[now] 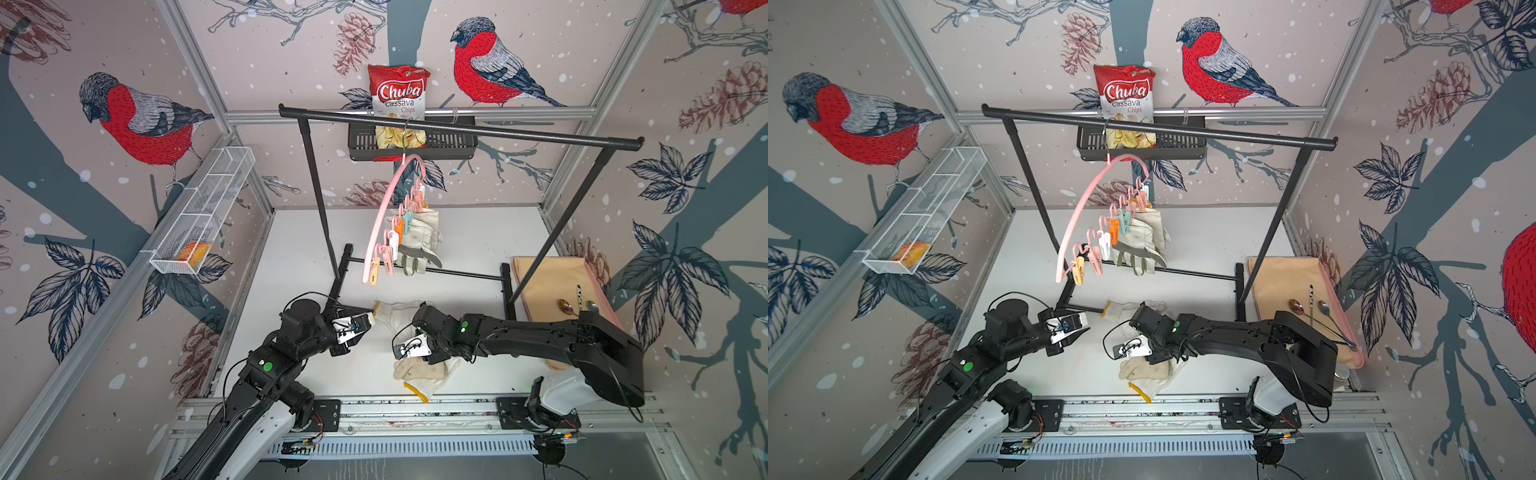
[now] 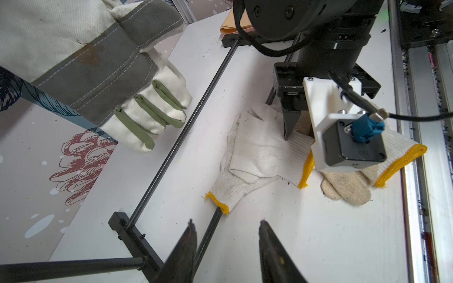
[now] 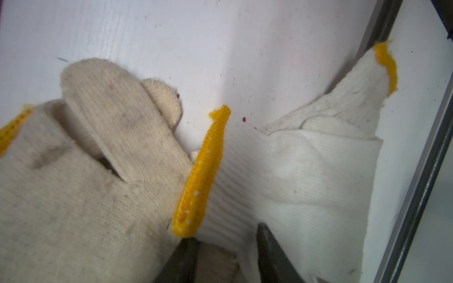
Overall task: Clip the gloves onto a hanger to dry
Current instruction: Pick up the glove from the center of the board.
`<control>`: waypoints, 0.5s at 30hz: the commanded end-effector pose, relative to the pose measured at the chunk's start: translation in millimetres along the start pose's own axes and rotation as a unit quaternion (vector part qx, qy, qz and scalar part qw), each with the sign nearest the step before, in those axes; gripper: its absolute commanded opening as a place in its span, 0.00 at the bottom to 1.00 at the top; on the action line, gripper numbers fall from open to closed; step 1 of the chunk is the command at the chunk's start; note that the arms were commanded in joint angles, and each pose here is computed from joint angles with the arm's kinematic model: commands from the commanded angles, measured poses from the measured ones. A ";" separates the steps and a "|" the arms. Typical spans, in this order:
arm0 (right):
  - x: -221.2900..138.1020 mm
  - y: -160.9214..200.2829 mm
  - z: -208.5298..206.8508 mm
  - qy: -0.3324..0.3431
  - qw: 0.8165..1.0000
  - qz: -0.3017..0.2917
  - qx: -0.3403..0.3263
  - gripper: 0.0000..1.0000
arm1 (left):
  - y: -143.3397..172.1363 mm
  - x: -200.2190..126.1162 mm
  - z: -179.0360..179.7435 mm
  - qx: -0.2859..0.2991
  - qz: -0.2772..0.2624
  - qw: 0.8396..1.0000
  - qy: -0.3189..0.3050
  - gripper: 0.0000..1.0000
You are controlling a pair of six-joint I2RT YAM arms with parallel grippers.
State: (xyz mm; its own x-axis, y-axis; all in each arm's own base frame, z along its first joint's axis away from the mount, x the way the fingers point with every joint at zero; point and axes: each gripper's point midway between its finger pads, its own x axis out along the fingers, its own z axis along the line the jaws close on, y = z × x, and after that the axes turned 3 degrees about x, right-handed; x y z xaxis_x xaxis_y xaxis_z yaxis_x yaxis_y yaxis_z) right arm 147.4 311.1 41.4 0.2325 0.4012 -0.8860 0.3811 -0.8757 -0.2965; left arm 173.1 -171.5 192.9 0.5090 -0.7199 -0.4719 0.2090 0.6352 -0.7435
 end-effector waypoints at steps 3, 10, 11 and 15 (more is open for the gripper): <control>5.7 -6.7 -6.0 0.013 1.000 -0.010 0.020 0.09 | -5.6 0.7 7.1 0.002 -0.009 1.000 -0.013 0.42; -3.2 -13.9 -18.5 0.041 0.998 -0.026 0.035 0.00 | -7.6 1.1 10.8 0.000 -0.012 1.000 -0.020 0.42; -7.2 -16.1 -22.6 0.049 0.997 -0.031 0.041 0.00 | -7.6 0.7 11.7 0.000 -0.012 1.000 -0.022 0.42; -35.5 -32.1 -46.8 0.086 0.990 -0.072 0.083 0.00 | -13.6 -1.5 16.4 -0.002 -0.021 0.999 -0.031 0.42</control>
State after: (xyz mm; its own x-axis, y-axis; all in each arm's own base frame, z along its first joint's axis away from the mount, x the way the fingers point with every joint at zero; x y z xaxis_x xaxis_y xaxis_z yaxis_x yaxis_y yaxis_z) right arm 158.4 324.6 69.6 0.2923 0.4815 -0.8263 0.3185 -0.8637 -0.3906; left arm 178.7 -171.1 195.4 0.5297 -0.7104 -0.4634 0.2015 0.6361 -0.7448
